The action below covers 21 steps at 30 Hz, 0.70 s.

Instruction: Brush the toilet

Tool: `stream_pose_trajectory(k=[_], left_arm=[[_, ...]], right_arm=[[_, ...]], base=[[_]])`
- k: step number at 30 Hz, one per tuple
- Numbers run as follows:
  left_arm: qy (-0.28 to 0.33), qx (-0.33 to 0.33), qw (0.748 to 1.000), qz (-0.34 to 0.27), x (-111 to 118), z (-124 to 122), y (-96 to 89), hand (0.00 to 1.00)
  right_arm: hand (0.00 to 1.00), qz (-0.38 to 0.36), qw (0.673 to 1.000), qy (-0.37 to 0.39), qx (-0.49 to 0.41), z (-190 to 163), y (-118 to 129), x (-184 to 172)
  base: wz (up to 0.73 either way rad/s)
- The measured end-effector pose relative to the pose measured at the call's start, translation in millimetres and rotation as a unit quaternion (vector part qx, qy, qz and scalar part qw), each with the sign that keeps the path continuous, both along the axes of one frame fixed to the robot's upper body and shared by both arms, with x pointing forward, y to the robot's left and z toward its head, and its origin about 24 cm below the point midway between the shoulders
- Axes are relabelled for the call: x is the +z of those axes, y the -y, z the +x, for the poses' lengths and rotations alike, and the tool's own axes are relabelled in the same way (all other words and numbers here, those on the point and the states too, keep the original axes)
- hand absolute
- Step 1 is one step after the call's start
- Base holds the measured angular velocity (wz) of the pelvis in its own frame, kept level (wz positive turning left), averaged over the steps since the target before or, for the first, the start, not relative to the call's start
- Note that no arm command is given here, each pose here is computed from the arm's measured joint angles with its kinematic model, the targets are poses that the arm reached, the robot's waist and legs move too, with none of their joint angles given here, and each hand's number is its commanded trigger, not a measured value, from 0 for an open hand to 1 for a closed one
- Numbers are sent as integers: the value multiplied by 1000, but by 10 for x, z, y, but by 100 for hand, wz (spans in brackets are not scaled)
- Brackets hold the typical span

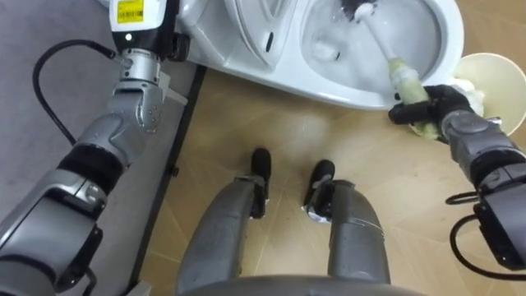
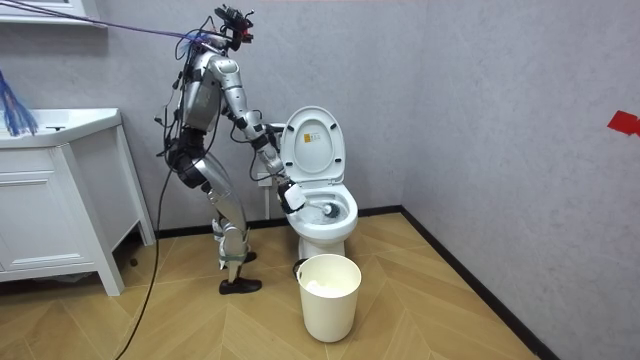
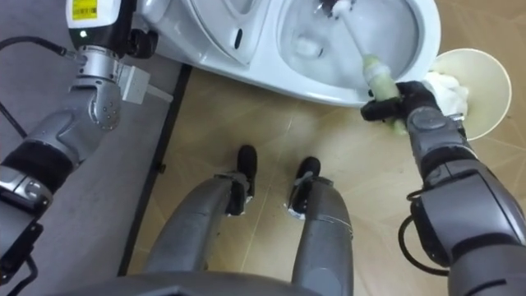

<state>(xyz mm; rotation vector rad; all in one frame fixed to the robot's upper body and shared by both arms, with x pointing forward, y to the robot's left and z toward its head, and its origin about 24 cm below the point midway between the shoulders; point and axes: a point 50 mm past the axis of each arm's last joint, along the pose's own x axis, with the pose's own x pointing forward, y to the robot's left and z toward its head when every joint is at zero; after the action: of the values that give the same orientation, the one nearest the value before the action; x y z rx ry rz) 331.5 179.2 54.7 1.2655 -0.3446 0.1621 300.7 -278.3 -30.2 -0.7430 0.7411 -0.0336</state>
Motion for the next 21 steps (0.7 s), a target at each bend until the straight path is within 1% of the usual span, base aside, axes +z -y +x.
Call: stream_pose_trajectory(k=[1, 3, 4, 5, 6, 7, 9, 12, 15, 17, 21], left_arm=[[0, 0, 1000, -1, 1, 1, 2, 0], [0, -1, 1000, -2, 12, 14, 35, 0], [-1, -1, 1000, -4, 12, 16, 39, 0], [-3, -2, 1000, -5, 9, 17, 42, 0], [-7, -1, 1000, -6, -3, 12, 42, 0], [-9, -1, 1000, -6, -14, 7, 43, 0], [-17, 4, 1000, -4, -49, 2, 16, 0], [-36, 7, 999, -1, -129, -34, -12, 0], [-49, 12, 999, -4, -190, -75, -49, 0], [-68, 21, 997, -9, -291, -152, -101, 0], [-100, 25, 995, -4, -415, -251, -178, 0]], right_arm=[[100, -15, 1000, -7, 16, 2, -22, -8], [100, -79, 994, -29, 72, -2, -106, -53], [100, -93, 992, -33, 82, -5, -116, -61], [100, -123, 987, -37, 98, -18, -118, -74], [100, -147, 982, -39, 114, -21, -121, -75], [100, -154, 979, -39, 125, -17, -160, -85], [100, -200, 966, -32, 163, -19, -207, -79], [100, -235, 952, -30, 193, -70, -250, -117], [100, -264, 939, -34, 216, -166, -211, -164], [100, -287, 928, -39, 236, -287, -166, -218], [100, -296, 916, -59, 263, -475, -161, -346]], base=[[-7], [-9], [-5], [-5], [-7], [-10], [-9], [3], [-6], [-7], [-1]])
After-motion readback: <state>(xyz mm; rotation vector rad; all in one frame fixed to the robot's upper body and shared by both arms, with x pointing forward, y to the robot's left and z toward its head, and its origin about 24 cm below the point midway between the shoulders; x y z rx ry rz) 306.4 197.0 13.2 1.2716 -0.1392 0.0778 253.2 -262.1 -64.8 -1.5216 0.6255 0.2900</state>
